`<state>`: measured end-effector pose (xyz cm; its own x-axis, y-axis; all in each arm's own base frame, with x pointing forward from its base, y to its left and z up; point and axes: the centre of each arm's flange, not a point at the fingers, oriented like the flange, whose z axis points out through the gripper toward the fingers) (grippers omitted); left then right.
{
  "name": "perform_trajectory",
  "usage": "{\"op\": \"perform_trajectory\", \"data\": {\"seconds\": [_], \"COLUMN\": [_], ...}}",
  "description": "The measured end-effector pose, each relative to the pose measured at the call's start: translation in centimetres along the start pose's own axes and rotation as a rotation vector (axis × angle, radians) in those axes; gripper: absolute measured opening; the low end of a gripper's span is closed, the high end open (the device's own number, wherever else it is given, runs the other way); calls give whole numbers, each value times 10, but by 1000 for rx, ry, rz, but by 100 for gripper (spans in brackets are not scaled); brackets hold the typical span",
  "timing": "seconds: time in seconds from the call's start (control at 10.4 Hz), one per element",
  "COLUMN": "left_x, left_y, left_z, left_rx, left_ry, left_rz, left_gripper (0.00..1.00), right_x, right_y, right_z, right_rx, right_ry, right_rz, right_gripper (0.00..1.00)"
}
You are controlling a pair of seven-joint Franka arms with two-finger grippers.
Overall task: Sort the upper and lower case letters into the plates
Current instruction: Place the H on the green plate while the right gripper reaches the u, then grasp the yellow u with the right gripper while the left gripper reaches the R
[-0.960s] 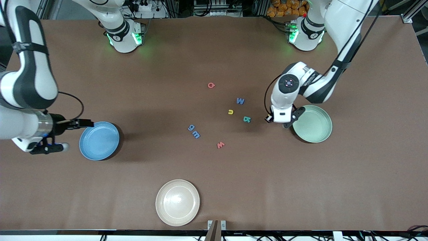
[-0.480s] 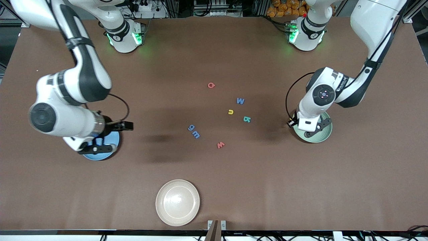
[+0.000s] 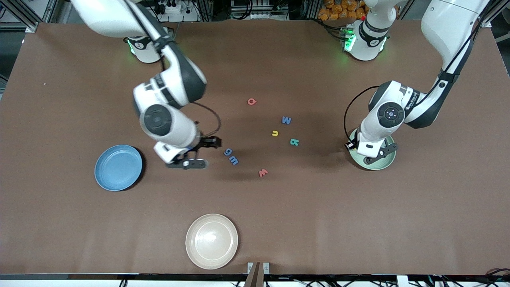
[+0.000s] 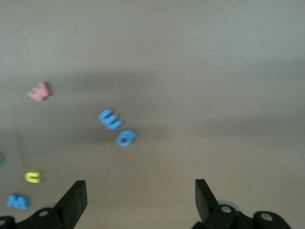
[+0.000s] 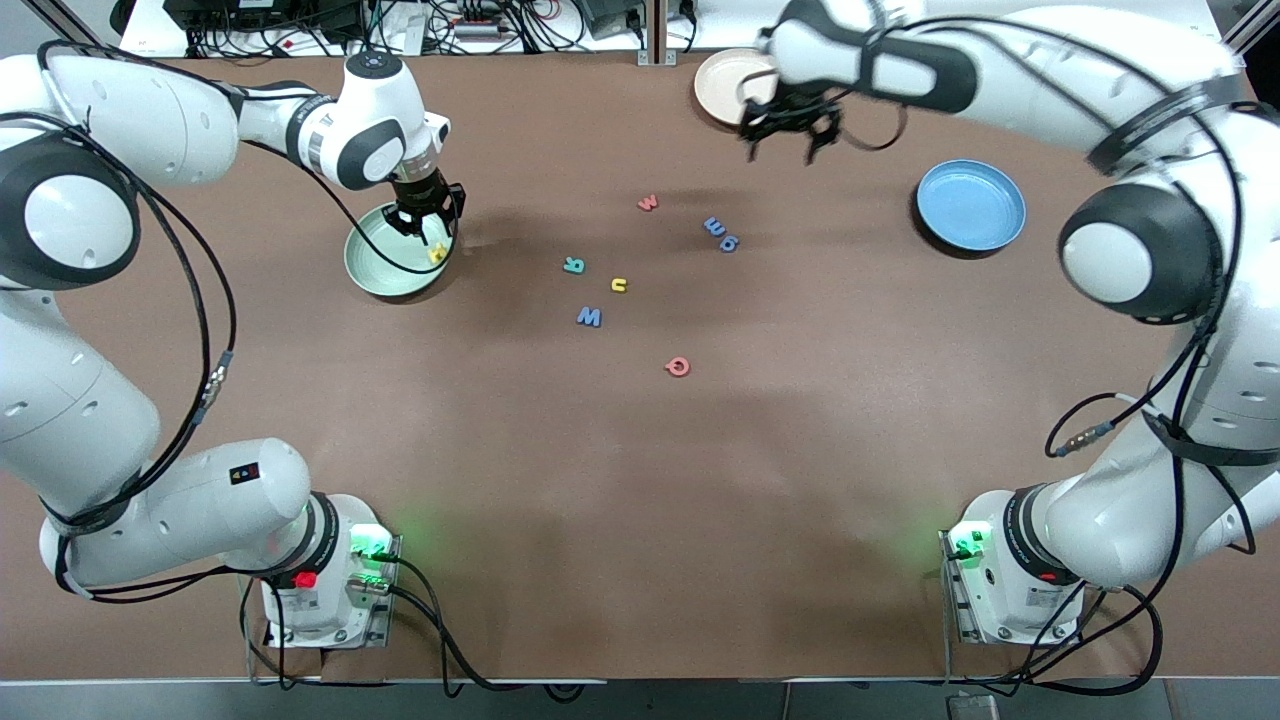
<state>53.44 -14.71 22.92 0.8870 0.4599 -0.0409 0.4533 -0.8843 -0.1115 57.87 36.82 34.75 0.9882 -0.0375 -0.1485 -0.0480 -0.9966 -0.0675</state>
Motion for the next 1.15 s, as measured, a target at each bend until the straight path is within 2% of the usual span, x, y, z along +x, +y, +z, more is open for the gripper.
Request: {"op": "perform_trajectory", "data": {"seconds": [0.1, 0.19, 0.38, 0.67, 0.96, 1.15], "left_x": [0, 0, -7, -31, -42, -51], "left_y": [0, 0, 8, 39, 63, 91], "left_z": [0, 0, -2, -5, -12, -18], "left_rx": [0, 0, -4, -21, -43, -76], "left_ry": [0, -1, -1, -2, 1, -13], "left_rz": [0, -2, -21, -93, -162, -281], "left_gripper": [68, 74, 76, 76, 81, 81], "right_x": [-18, -35, -65, -83, -78, -79], "right_y": [-34, -64, -109, -134, -149, -167], "right_z": [21, 42, 86, 150, 171, 181], "right_rx": [6, 16, 37, 3, 12, 23], "right_ry": [13, 27, 54, 91, 102, 112], "right_rz": [16, 40, 83, 144, 220, 231], "right_gripper": [100, 100, 100, 100, 100, 100]}}
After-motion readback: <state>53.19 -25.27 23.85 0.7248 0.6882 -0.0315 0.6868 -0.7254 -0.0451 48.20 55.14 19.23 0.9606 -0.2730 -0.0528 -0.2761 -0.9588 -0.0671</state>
